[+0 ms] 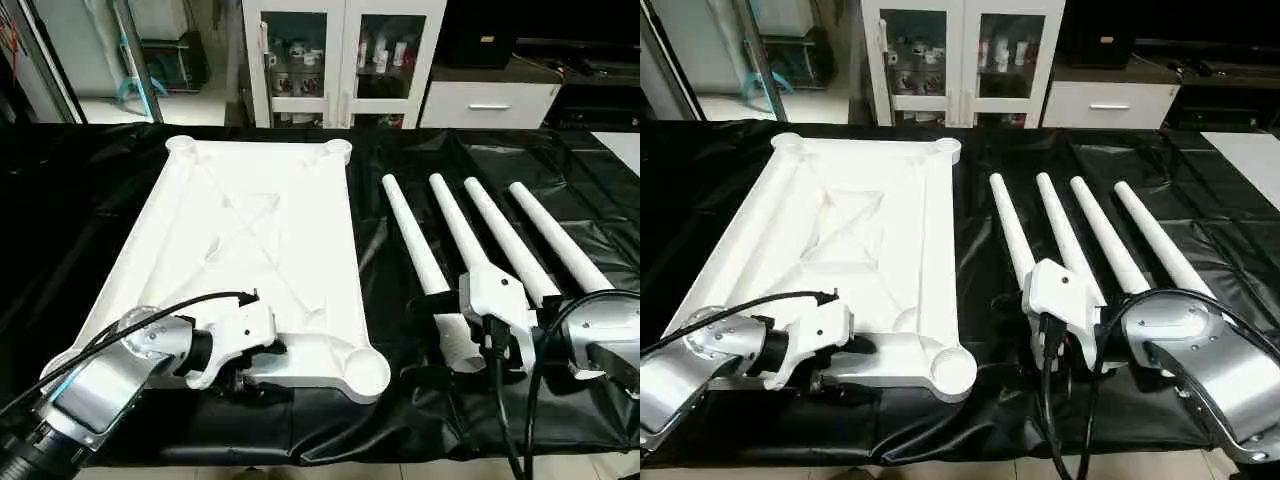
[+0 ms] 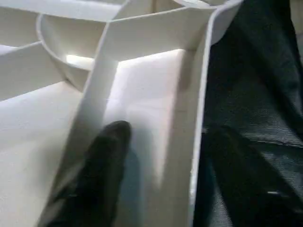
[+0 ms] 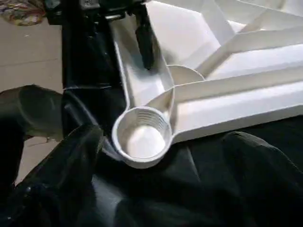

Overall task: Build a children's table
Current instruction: Move to table

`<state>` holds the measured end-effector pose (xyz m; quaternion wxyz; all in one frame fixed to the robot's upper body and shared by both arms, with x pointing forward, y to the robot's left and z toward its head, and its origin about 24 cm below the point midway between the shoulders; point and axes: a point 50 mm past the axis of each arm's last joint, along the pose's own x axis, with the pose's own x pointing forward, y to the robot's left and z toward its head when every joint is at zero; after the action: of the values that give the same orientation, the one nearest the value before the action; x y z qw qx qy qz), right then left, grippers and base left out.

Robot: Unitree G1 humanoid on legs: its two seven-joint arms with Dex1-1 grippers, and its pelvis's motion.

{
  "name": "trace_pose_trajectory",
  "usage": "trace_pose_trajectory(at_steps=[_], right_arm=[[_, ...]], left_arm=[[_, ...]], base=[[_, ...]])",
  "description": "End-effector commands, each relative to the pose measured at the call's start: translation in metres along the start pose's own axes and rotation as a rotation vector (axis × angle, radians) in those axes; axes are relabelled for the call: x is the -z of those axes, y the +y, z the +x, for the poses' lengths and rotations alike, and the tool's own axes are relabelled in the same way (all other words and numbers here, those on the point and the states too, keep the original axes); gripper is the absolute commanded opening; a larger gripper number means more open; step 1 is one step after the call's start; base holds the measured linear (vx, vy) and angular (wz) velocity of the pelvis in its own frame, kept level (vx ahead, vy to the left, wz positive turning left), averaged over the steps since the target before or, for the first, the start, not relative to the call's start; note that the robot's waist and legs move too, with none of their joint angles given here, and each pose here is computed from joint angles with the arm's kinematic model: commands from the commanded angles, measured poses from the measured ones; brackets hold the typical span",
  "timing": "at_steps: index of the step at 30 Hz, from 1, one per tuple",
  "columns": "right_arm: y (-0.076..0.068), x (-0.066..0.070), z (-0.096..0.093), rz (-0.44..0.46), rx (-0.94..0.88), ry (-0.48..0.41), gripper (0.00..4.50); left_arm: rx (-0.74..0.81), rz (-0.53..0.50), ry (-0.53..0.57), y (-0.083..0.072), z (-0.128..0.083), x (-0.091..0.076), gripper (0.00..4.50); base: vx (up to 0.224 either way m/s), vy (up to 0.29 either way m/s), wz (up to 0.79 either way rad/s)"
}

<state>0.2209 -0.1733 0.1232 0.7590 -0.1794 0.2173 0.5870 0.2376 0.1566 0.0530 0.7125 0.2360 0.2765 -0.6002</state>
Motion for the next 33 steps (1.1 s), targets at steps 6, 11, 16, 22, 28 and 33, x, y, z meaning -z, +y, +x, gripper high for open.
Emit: trace_pose_trajectory(at_steps=[6,11,16,22,28,33], right_arm=[[0.004,-0.003,0.004,-0.036,-0.017,-0.012,4.50],[0.005,-0.003,0.004,-0.040,-0.013,-0.021,4.50],[0.007,-0.001,0.006,-0.044,-0.027,-0.017,4.50],[0.008,-0.001,0.005,-0.046,-0.032,-0.010,4.50],[0.009,0.001,0.006,-0.052,-0.030,-0.002,4.50],[0.011,0.001,0.005,-0.050,-0.027,-0.004,4.50]], left_arm=[[-0.006,0.047,0.026,0.004,0.001,0.000,2.37],[0.021,0.059,0.042,0.002,0.002,0.000,2.00],[0.020,0.089,0.052,0.003,0.000,0.000,1.60],[0.046,0.099,0.042,0.001,0.002,-0.004,1.07],[0.056,0.108,0.044,0.000,0.005,-0.002,0.72],[0.018,0.117,0.059,0.006,0.009,-0.001,0.13]], base=[[0.000,0.000,0.00],[0.000,0.000,0.00],[0.000,0.000,0.00],[0.000,0.000,0.00],[0.000,0.000,0.00],[0.000,0.000,0.00]])
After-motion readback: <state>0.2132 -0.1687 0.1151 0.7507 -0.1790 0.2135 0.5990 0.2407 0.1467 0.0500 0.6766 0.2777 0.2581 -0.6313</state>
